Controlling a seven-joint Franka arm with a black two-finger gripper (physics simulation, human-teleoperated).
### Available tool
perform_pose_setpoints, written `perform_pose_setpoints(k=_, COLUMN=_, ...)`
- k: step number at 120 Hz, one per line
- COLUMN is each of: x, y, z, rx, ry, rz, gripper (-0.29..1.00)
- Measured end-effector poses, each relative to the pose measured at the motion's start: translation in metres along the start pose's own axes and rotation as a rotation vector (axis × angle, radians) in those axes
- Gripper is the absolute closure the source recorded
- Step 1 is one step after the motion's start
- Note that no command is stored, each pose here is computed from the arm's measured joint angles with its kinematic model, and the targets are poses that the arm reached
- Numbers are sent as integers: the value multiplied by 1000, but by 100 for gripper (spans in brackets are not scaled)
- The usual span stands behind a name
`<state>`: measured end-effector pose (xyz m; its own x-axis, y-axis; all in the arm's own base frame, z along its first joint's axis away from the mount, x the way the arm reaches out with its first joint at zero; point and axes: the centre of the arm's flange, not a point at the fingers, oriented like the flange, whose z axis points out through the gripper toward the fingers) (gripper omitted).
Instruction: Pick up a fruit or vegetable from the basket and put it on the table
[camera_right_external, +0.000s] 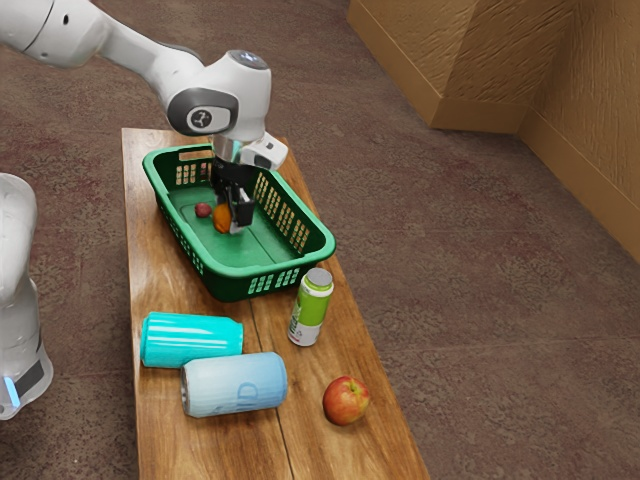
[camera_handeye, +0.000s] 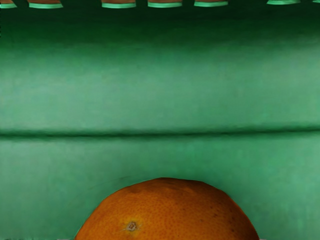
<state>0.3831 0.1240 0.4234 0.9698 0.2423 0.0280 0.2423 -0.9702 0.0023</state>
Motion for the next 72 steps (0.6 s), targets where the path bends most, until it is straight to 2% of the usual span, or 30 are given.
perform_pose_setpoints(k=8, x=0, y=0, z=0, rx=1, ry=-1, rz=-4, gripper=28)
perform_pose_setpoints(k=15, x=-1, y=0, z=1, rx=3, ry=-2, rz=-9, gripper=33)
perform_pose_setpoints(k=47, x=-2, y=-5, z=-5, rx=15, ry=-7, rz=-44, gripper=35)
perform_pose_setpoints(k=72, x=13, y=7, z=-52, rx=50, ry=26, rz=-32, gripper=35)
